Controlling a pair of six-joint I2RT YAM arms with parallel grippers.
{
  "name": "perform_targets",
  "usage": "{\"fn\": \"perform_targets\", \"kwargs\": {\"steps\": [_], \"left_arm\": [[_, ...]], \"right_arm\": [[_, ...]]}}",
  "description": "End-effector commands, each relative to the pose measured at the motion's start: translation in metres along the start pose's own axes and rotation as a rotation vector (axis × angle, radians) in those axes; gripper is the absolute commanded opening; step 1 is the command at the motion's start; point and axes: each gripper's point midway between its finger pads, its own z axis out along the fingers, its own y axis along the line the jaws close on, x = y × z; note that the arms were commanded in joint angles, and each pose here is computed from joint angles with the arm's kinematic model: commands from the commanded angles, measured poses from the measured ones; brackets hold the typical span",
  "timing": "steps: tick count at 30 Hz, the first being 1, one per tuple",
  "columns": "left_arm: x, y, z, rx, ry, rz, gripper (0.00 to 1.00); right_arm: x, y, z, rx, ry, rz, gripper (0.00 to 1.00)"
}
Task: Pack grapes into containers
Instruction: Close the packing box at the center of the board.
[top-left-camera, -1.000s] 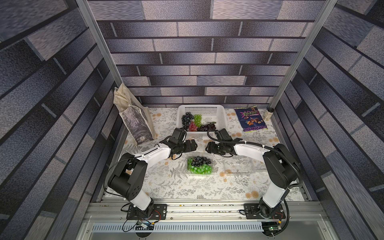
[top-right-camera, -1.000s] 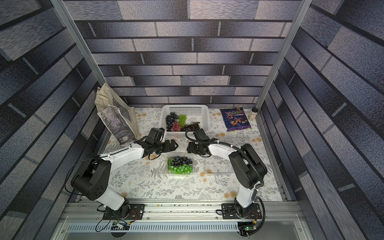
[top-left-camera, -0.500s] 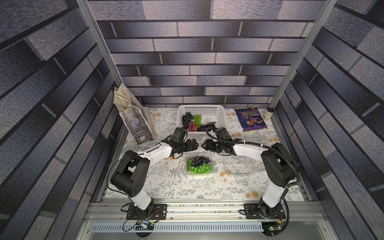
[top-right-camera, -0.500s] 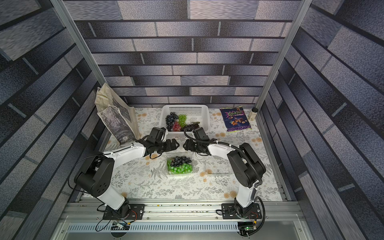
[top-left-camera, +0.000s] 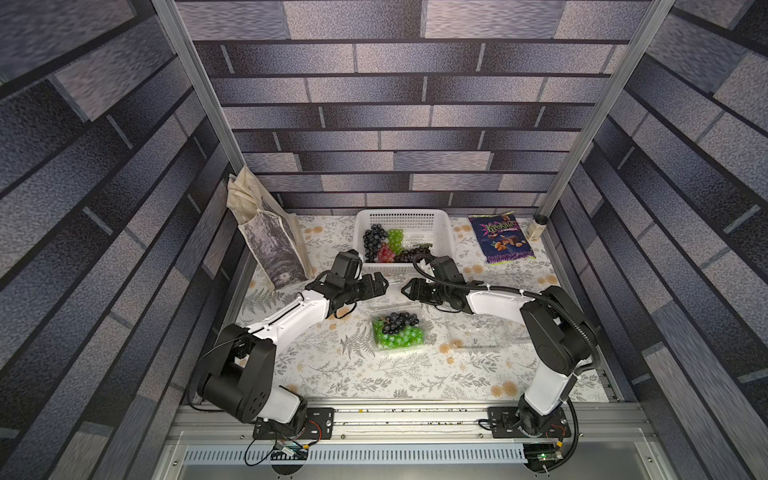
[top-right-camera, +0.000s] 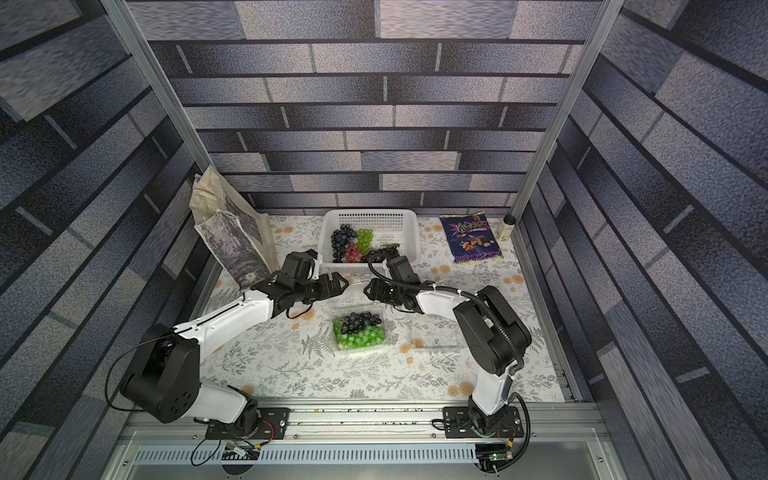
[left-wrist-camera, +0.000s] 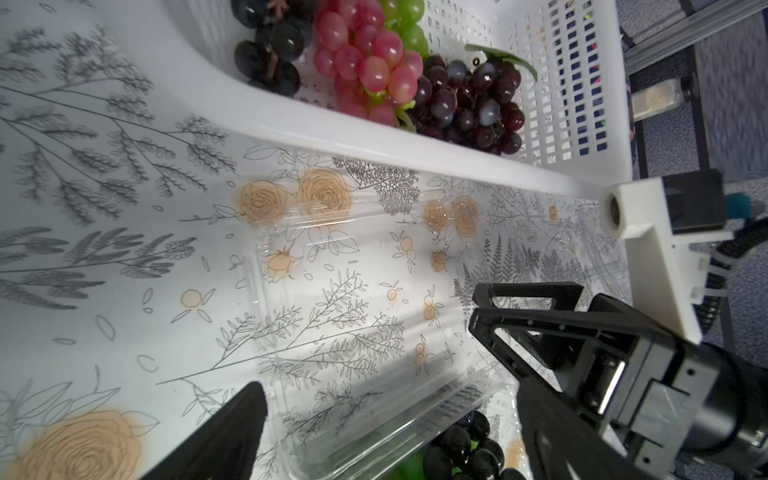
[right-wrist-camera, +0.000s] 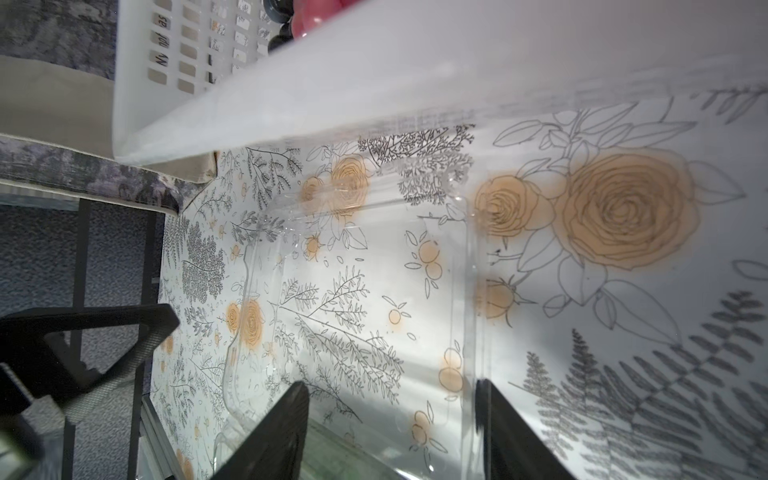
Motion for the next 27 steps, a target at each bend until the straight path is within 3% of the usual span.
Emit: {"fn": "perform_targets", "kwargs": {"steps": [1,14,27], "left_arm": [[0.018,0.022,0.000,-0.068,0.049,-0.030,0.96],[0.029,0.019,0.034,-0.041,0.095,-0.050,0.96],[0.021,-0.001,0.014,-0.012,0.048,-0.023,0.96]], "right_arm": [[-0.001,0.001,0.000,-0.022,-0.004,0.012,0.65],[0.001,0.002,0.001,-0.044,-0.008,0.011,0.65],[0.003,0.015,-0.007,-0.151,-0.041,0.037,0.64]]}}
